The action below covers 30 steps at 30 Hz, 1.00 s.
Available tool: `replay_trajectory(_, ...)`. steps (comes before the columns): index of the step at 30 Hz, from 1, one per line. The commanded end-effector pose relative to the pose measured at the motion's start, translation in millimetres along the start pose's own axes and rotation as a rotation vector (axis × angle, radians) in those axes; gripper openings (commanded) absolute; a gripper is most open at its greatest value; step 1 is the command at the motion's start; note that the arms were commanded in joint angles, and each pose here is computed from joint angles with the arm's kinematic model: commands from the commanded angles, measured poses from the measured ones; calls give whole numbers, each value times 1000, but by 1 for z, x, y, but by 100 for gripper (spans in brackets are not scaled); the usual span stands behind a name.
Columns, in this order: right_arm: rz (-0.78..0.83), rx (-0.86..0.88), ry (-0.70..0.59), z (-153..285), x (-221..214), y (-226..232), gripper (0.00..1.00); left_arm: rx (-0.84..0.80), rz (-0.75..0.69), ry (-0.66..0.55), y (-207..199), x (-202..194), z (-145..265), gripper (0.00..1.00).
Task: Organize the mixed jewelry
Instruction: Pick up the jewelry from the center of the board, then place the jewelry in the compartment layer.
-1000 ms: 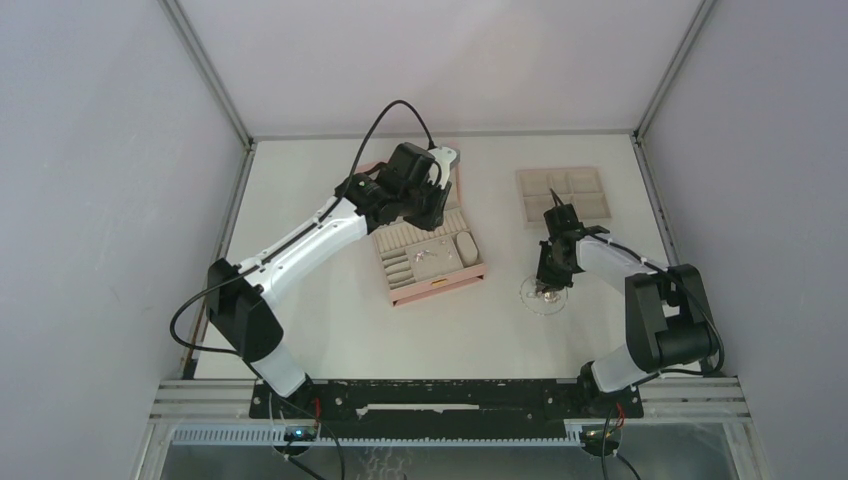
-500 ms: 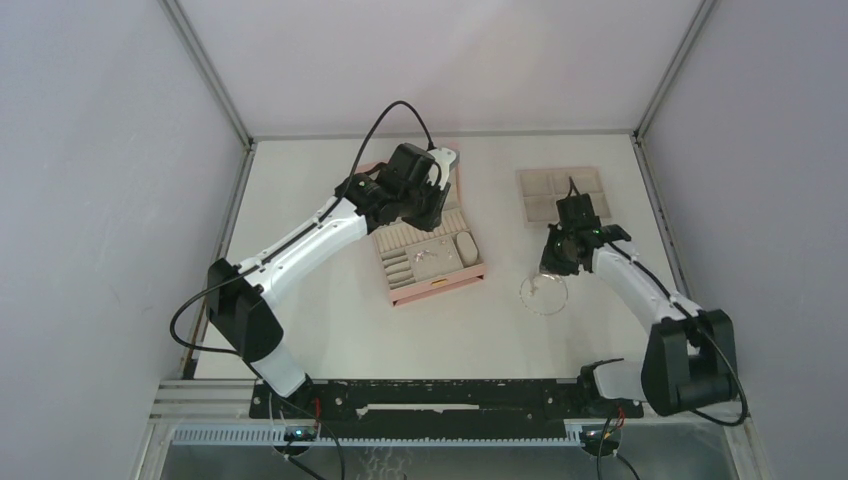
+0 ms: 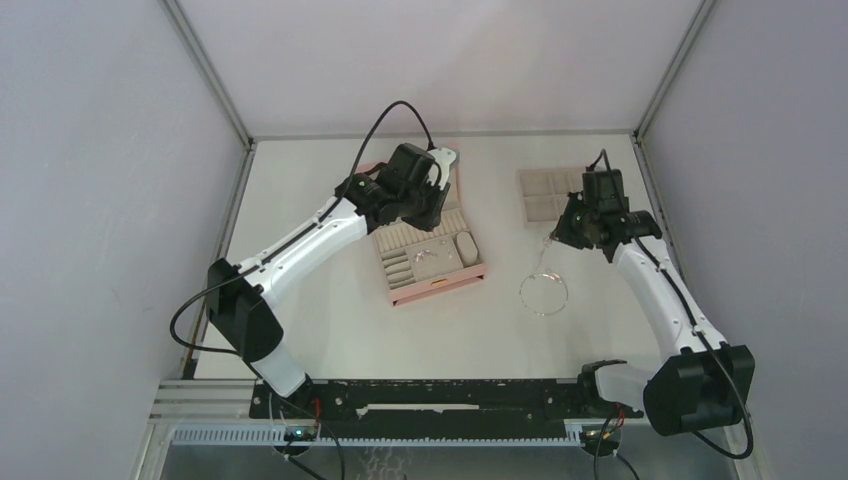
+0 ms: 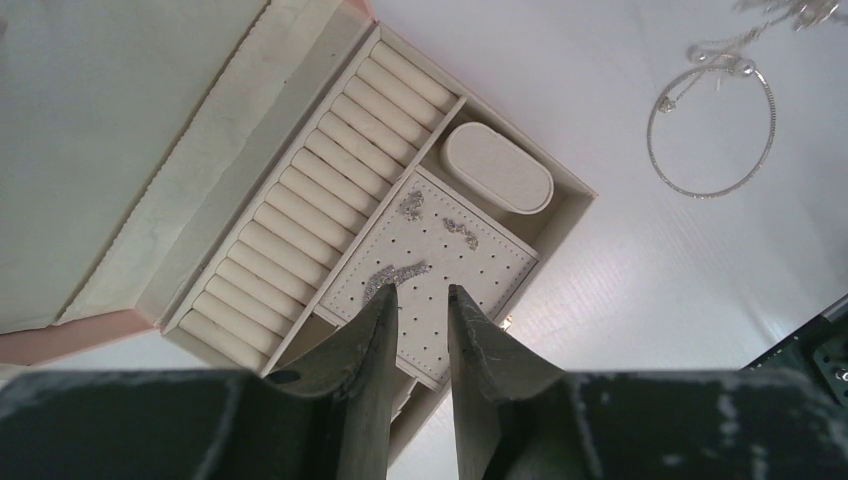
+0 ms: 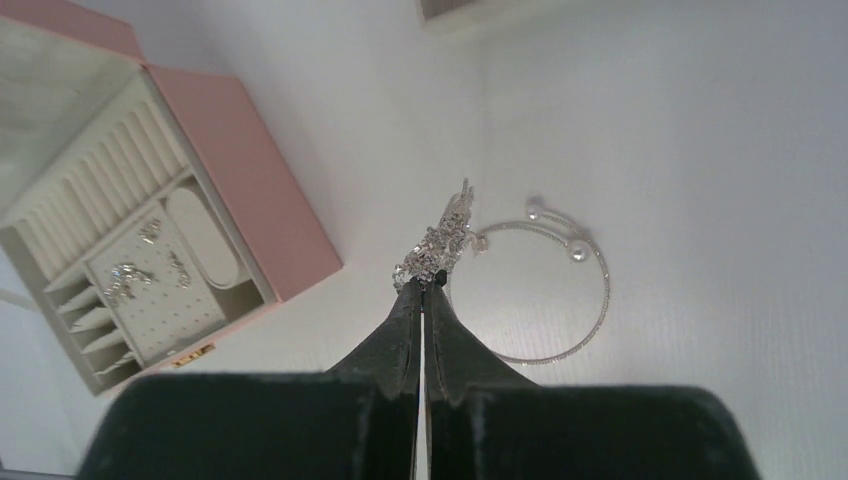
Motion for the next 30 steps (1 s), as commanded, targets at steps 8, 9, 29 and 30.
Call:
replay_trajectory(8,-49,91,-292,55,87,13,0,61,-15,-76,9,5,24,30)
replay_trajectory(9,-53,82,-310,56,94,12,0,63,-12,-74,10,3,23,30)
replay_trajectory(29,-74,80,-385,9,169,12,0,47,-2,-57,9,-4,8,31)
replay_trajectory(30,-76,79,-370,2,168,11,0,50,-5,-56,9,-4,8,31)
Point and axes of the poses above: each gripper's point midway between its finger pads, its own z axis back along the fingers, its own y axis along the line the jaws close on, x = y × z, the point moved 6 cm from there along z, back along the fingers, and after that the axes turned 8 degrees about z, right-handed, at the moved point
